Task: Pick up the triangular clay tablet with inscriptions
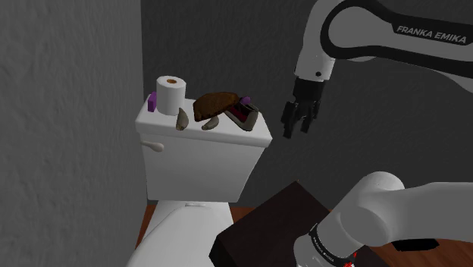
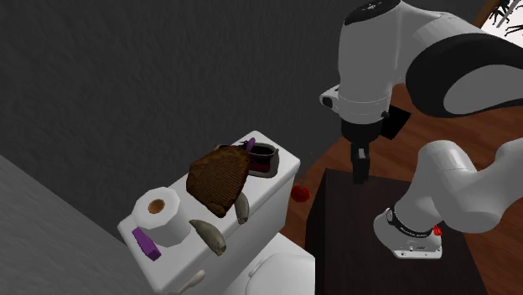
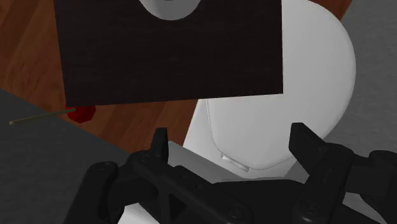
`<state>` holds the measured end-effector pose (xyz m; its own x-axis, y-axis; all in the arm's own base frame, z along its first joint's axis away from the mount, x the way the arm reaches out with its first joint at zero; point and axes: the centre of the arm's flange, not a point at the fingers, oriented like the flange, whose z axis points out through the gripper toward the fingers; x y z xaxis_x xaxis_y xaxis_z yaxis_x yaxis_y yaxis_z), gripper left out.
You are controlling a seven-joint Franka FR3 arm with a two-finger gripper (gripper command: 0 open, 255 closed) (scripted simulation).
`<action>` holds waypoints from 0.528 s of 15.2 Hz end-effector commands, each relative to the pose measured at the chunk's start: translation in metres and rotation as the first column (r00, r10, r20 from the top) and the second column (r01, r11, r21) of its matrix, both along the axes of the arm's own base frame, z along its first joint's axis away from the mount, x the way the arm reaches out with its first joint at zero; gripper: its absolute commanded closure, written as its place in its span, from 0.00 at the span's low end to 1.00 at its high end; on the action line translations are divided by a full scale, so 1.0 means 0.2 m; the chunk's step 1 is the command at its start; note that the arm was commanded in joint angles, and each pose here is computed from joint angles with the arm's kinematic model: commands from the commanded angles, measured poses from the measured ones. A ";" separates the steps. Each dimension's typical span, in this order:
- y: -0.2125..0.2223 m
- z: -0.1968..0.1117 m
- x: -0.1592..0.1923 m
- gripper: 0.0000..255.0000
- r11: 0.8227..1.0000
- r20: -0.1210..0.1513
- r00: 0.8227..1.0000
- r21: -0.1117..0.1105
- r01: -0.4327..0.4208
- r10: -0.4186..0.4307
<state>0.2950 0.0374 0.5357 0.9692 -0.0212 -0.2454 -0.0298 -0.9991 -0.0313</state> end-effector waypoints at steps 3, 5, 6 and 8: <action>0.00 -0.06 0.02 0.00 0.996 0.098 0.993 0.049 0.068 -0.073; 0.01 -0.13 0.04 0.00 0.986 0.191 0.970 0.103 0.131 -0.149; 0.01 -0.16 0.05 0.00 0.978 0.235 0.954 0.133 0.159 -0.187; 0.02 -0.22 0.09 0.00 0.958 0.318 0.910 0.195 0.211 -0.266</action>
